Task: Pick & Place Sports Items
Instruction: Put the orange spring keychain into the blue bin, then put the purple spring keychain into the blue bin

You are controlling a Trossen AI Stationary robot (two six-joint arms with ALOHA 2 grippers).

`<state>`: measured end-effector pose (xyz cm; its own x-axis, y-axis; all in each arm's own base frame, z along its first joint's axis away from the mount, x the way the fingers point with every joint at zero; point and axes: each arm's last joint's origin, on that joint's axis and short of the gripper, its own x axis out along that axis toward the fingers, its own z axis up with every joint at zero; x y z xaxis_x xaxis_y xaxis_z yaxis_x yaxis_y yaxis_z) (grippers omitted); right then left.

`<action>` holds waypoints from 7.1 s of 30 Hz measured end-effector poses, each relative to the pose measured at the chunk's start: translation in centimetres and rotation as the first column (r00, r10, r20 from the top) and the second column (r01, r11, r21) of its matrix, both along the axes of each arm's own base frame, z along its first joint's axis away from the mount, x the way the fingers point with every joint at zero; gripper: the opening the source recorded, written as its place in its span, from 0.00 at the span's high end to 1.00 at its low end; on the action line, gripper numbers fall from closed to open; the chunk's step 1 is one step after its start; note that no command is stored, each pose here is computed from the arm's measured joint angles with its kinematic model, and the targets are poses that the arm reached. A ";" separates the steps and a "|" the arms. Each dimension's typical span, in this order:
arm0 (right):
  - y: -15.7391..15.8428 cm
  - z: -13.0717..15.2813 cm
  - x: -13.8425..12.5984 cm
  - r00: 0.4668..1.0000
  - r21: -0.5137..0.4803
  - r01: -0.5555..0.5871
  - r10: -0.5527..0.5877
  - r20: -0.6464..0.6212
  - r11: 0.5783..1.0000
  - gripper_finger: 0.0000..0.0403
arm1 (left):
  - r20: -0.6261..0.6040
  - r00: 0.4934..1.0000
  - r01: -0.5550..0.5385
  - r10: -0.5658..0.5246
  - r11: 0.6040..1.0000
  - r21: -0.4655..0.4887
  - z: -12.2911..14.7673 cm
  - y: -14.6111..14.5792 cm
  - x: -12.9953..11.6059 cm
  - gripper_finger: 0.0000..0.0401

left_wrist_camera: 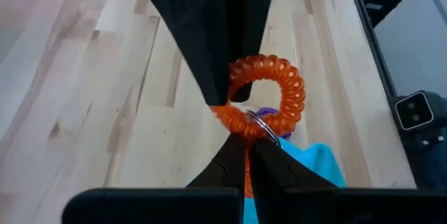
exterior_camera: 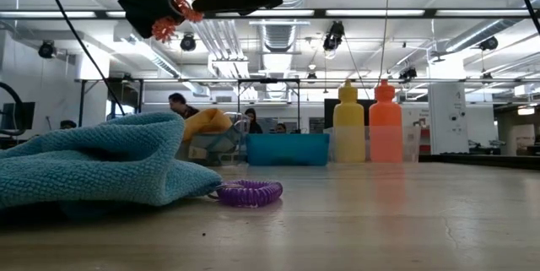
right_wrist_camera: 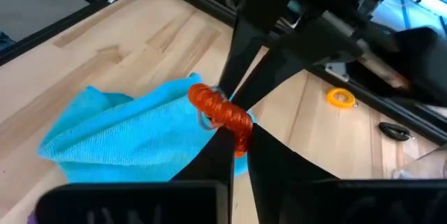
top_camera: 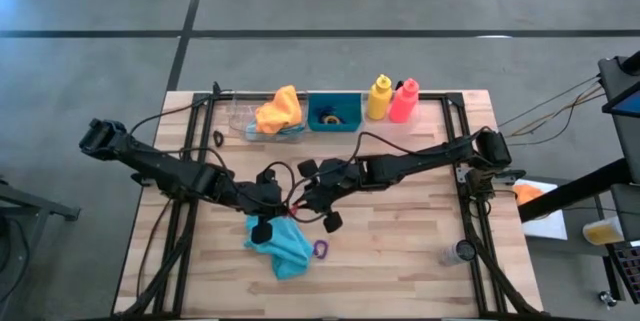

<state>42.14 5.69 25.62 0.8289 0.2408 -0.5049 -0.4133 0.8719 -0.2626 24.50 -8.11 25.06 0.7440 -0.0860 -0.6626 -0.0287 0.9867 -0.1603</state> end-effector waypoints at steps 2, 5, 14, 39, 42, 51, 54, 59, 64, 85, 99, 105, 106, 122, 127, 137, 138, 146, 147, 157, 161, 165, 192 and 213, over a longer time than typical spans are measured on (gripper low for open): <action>0.1 -0.1 0.0 1.000 -0.002 -0.002 0.002 -0.007 1.000 0.96 | 0.003 1.000 -0.008 0.008 1.000 0.010 0.0 0.0 0.0 0.99; 0.1 -0.1 -0.1 1.000 -0.003 -0.006 0.006 -0.012 1.000 0.97 | 0.003 1.000 -0.012 0.012 1.000 0.013 0.0 0.0 0.0 0.98; 0.0 -0.9 -0.6 0.994 -0.009 0.008 -0.009 -0.109 1.000 0.97 | 0.003 0.998 -0.065 0.065 0.998 -0.026 0.0 0.1 0.0 0.74; -14.9 -1.8 -3.1 0.441 -0.450 0.804 -0.897 0.014 0.388 0.97 | -0.075 0.988 -0.141 0.136 0.988 -0.066 -2.1 0.4 -0.7 0.30; -17.8 -2.0 -3.8 0.423 -0.378 0.829 -0.904 -0.058 0.412 0.97 | -0.086 0.987 -0.144 0.139 0.988 -0.063 -2.2 0.4 -0.8 0.30; -22.3 -2.8 -5.4 0.450 -0.158 0.856 -0.860 -0.240 0.492 0.83 | -0.088 0.986 -0.144 0.138 0.988 -0.061 -2.2 0.4 -0.9 0.30; -22.6 -2.7 -5.5 0.444 -0.159 0.859 -0.863 -0.239 0.486 0.72 | -0.090 0.986 -0.144 0.138 0.988 -0.060 -2.2 0.4 -0.9 0.30; -22.4 -2.7 -5.3 0.458 -0.168 0.849 -0.857 -0.236 0.500 0.53 | -0.092 0.986 -0.144 0.138 0.988 -0.059 -2.3 0.4 -0.9 0.30; -20.1 -2.9 -5.0 0.649 -0.114 0.684 -0.672 -0.356 0.721 0.36 | -0.095 0.986 -0.144 0.138 0.988 -0.058 -2.3 0.4 -0.9 0.30; 1.9 -6.1 -3.8 0.896 -0.009 0.110 -0.103 -0.433 0.994 0.46 | -0.146 0.980 -0.143 0.134 0.988 -0.056 -2.6 0.5 -1.3 0.30; 5.3 -8.6 -4.8 0.919 0.210 0.321 -0.251 -0.303 0.923 0.52 | -0.305 0.952 -0.027 -0.023 0.987 -0.156 -3.3 -0.3 -2.4 0.30; 6.0 -9.7 -5.5 0.906 0.313 0.403 -0.328 -0.266 0.860 0.52 | -0.308 0.950 0.007 -0.055 0.988 -0.155 -3.3 -1.0 -2.7 0.30; 6.1 -9.8 -5.7 0.901 0.317 0.417 -0.343 -0.265 0.852 0.52 | -0.307 0.950 0.014 -0.061 0.988 -0.154 -3.3 -1.1 -2.8 0.30; 8.2 -10.7 -7.1 0.909 0.261 0.398 -0.340 -0.240 0.880 0.52 | -0.300 0.946 0.087 -0.120 0.989 -0.122 -3.3 -1.6 -3.0 0.30; 8.3 -11.6 -6.8 0.909 0.259 0.398 -0.340 -0.242 0.880 0.52 | -0.304 0.945 0.087 -0.120 0.989 -0.120 -3.8 -1.5 -3.2 0.30; 8.9 -15.3 -4.9 0.912 0.166 0.367 -0.319 -0.256 0.915 0.52 | -0.291 0.950 0.082 -0.117 0.988 -0.129 -4.0 -1.6 -3.1 0.30; 8.9 -15.4 -4.6 0.912 0.165 0.368 -0.320 -0.256 0.915 0.52 | -0.287 0.951 0.083 -0.118 0.988 -0.130 -4.0 -1.6 -3.1 0.30; 8.5 -16.2 -3.6 0.898 0.164 0.387 -0.331 -0.291 0.907 0.52 | -0.286 0.951 0.084 -0.118 0.988 -0.130 -4.0 -1.6 -3.1 0.30; 8.4 -16.3 -3.6 0.889 0.163 0.403 -0.342 -0.306 0.901 0.52 | -0.287 0.951 0.084 -0.118 0.988 -0.130 -4.0 -1.6 -3.1 0.30; 7.5 -16.8 -4.1 0.833 0.105 0.464 -0.392 -0.391 0.880 0.72 | -0.300 0.946 0.091 -0.123 0.989 -0.119 -4.8 -1.4 -3.4 0.30; 7.3 -17.0 -4.2 0.830 0.091 0.464 -0.397 -0.392 0.881 0.93 | -0.307 0.944 0.090 -0.122 0.989 -0.116 -5.2 -1.4 -3.5 0.30; 7.1 -16.9 -4.1 0.829 0.089 0.465 -0.398 -0.392 0.881 0.94 | -0.300 0.945 0.100 -0.130 0.989 -0.113 -5.2 -1.4 -3.5 0.30; -7.7 -4.1 -7.3 0.365 -0.287 0.902 -0.924 0.109 0.322 0.97 | -0.262 0.914 0.342 -0.311 0.936 0.083 -5.7 -1.2 -3.6 0.30; -21.0 -3.5 -8.2 0.445 0.054 0.895 -0.892 -0.083 0.442 0.70 | -0.207 0.957 0.239 -0.202 0.956 0.170 -5.0 1.6 -4.9 0.45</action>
<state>33.94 -15.35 22.08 0.5901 -0.5829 -0.5586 0.5996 0.7797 -0.1802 19.57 -6.47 20.07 0.5837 -0.0920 -0.8068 0.1819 0.9831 0.0195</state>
